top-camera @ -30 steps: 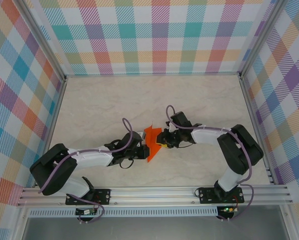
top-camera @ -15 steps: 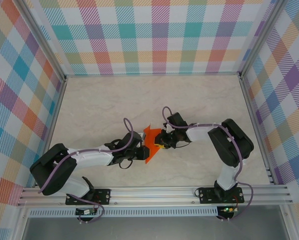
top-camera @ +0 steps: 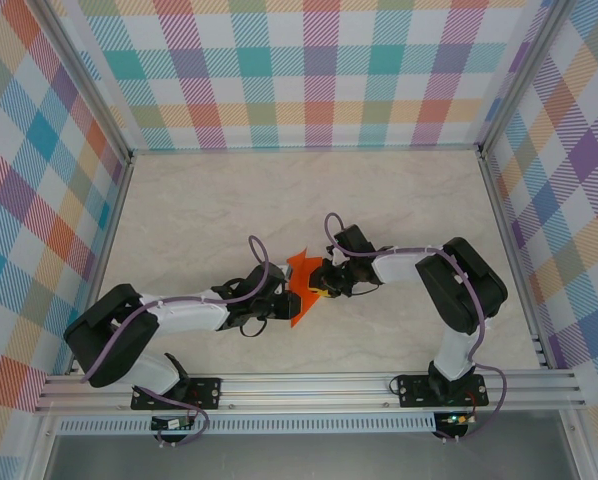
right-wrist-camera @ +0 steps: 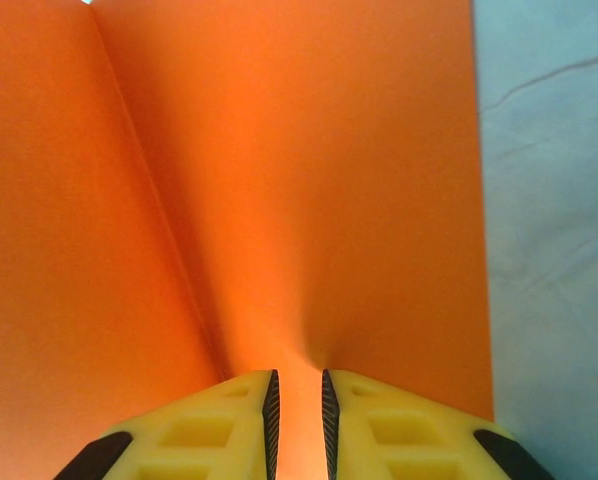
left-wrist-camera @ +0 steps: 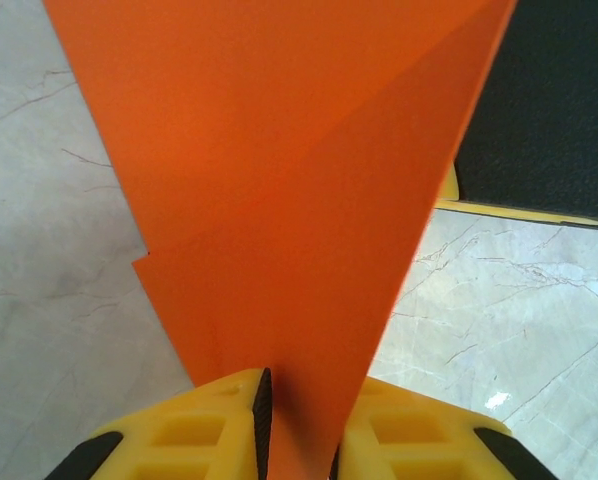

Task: Fold a paper plane with a square sheet of paper (pick it up from the middle)
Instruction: Fourth fold the wing at the center of the table.

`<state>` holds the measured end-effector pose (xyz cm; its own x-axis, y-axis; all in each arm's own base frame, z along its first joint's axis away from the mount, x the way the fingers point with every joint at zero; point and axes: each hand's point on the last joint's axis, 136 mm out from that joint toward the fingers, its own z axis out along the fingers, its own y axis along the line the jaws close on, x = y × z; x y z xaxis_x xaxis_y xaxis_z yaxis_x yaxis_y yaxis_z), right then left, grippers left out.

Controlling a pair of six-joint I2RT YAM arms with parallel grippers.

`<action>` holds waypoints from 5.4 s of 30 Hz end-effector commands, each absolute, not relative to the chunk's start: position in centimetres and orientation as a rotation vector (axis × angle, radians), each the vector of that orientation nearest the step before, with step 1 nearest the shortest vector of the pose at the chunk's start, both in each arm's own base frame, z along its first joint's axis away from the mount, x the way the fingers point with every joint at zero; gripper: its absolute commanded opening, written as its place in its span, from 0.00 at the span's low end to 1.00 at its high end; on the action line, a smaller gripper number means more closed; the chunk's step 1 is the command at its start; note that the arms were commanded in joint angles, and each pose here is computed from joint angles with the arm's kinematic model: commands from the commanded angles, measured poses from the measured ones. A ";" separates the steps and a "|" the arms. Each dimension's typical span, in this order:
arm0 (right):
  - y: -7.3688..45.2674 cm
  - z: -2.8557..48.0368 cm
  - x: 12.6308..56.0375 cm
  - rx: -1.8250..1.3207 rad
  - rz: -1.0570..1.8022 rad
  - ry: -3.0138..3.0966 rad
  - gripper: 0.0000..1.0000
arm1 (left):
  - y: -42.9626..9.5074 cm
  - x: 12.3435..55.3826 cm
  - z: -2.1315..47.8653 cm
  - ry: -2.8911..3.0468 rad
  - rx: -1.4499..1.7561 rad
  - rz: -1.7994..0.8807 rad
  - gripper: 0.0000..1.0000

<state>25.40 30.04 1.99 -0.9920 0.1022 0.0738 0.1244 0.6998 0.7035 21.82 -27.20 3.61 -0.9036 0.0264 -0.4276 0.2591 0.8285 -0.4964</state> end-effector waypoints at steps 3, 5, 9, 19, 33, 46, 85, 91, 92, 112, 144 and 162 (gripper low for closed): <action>29.9 0.7 24.4 -0.204 -1.140 -2.841 0.21 | -28.7 22.9 5.0 2.548 0.211 -0.863 0.16; 29.9 0.7 24.4 -0.204 -1.139 -2.841 0.21 | -28.9 22.9 4.8 2.553 0.216 -0.873 0.12; 29.9 0.7 24.3 -0.206 -1.141 -2.838 0.21 | -29.0 22.7 4.4 2.557 0.217 -0.892 0.08; 30.3 3.1 24.9 -0.167 -1.204 -2.867 0.23 | -28.3 22.8 3.9 2.560 0.176 -0.933 0.06; 29.2 6.6 24.7 -0.157 -1.292 -2.947 0.25 | -27.4 22.9 2.6 2.623 0.152 -0.982 0.07; 32.1 8.0 24.5 -0.051 -1.424 -2.878 0.21 | -27.8 22.6 1.8 2.649 0.145 -1.053 0.07; 34.3 4.6 26.9 -0.183 -1.313 -2.881 0.19 | -26.9 22.1 2.5 2.678 0.154 -1.107 0.21; 34.3 4.6 26.9 -0.183 -1.307 -2.880 0.19 | -27.0 22.1 2.1 2.688 0.157 -1.086 0.17; 34.3 4.6 26.8 -0.185 -1.303 -2.880 0.19 | -27.0 22.1 2.1 2.688 0.160 -1.087 0.15; 32.7 6.2 26.2 -0.153 -1.292 -2.956 0.21 | -26.7 21.6 1.0 2.729 0.065 -1.173 0.00; 34.4 3.2 28.0 -0.195 -1.240 -2.920 0.21 | -25.8 21.3 -0.6 2.796 -0.029 -1.162 0.00; 34.5 1.2 27.3 -0.184 -1.181 -2.878 0.21 | -25.9 22.5 2.9 2.703 -0.038 -1.167 0.14</action>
